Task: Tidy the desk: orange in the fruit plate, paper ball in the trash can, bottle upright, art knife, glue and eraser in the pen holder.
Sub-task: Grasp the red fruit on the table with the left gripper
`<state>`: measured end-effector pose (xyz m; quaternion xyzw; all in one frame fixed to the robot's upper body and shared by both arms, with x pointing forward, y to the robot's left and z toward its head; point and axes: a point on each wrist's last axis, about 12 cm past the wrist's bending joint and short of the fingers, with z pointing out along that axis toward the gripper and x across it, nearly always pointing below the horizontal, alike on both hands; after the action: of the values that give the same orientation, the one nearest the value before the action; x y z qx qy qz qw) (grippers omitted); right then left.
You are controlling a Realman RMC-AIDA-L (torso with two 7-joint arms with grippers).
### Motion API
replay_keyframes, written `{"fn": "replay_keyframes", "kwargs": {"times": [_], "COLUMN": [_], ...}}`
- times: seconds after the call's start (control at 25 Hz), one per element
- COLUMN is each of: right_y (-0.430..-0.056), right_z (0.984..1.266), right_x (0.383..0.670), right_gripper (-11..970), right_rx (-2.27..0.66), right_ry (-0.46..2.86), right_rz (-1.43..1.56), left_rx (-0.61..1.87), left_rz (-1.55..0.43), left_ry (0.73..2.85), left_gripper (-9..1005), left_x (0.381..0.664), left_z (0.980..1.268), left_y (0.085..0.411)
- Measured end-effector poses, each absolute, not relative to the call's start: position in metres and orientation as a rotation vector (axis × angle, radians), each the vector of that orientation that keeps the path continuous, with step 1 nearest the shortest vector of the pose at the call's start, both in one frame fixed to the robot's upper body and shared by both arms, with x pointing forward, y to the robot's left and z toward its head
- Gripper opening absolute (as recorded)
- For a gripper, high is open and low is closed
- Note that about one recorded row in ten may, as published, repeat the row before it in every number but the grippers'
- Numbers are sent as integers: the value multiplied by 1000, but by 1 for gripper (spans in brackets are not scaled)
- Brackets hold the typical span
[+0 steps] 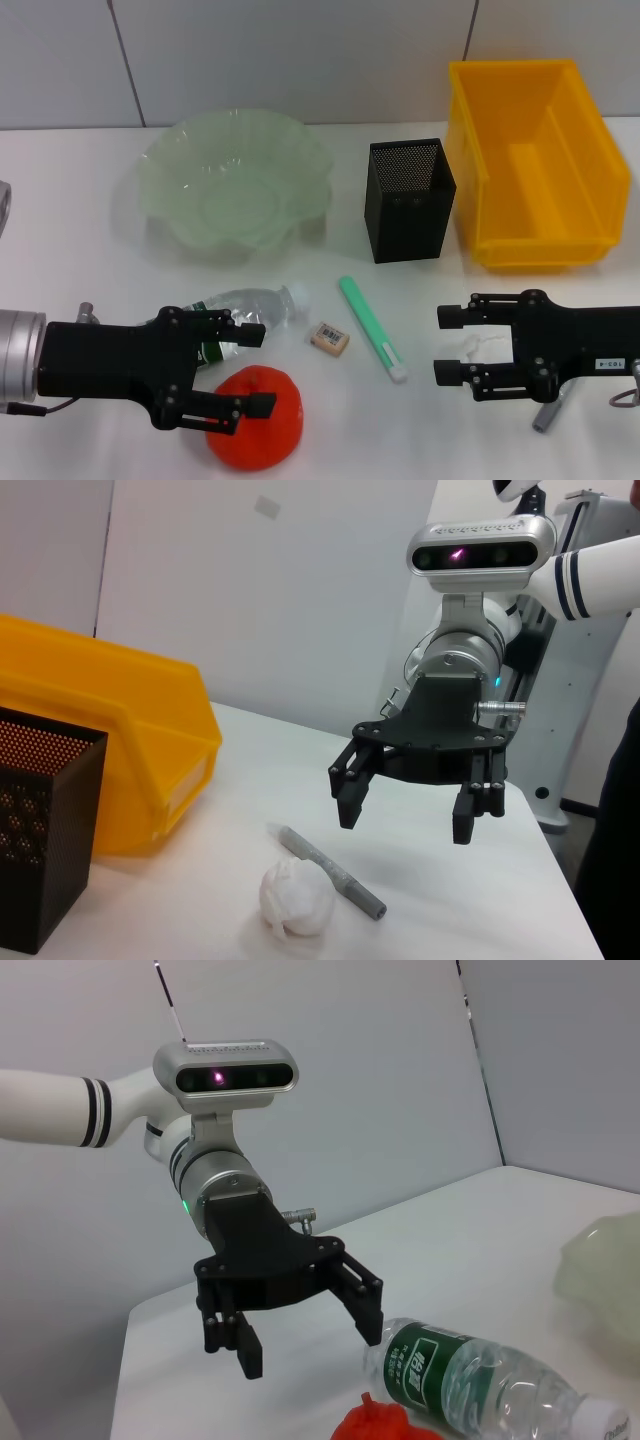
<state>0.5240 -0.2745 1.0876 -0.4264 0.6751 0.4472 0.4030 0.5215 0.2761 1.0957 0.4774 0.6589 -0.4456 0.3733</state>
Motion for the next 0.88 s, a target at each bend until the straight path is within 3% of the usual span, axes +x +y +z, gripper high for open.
{"fn": "replay_keyframes", "kwargs": {"times": [0.88], "right_y": [-275], "right_z": [1087], "right_x": [524], "right_gripper": [741], "right_rx": [-1076], "right_ry": [1710], "right_rz": [1128], "left_rx": [1371], "left_rz": [-975], "left_ry": [1809], "left_gripper": [815], "left_x": [535], "left_z": [1082], "left_y": [262]}}
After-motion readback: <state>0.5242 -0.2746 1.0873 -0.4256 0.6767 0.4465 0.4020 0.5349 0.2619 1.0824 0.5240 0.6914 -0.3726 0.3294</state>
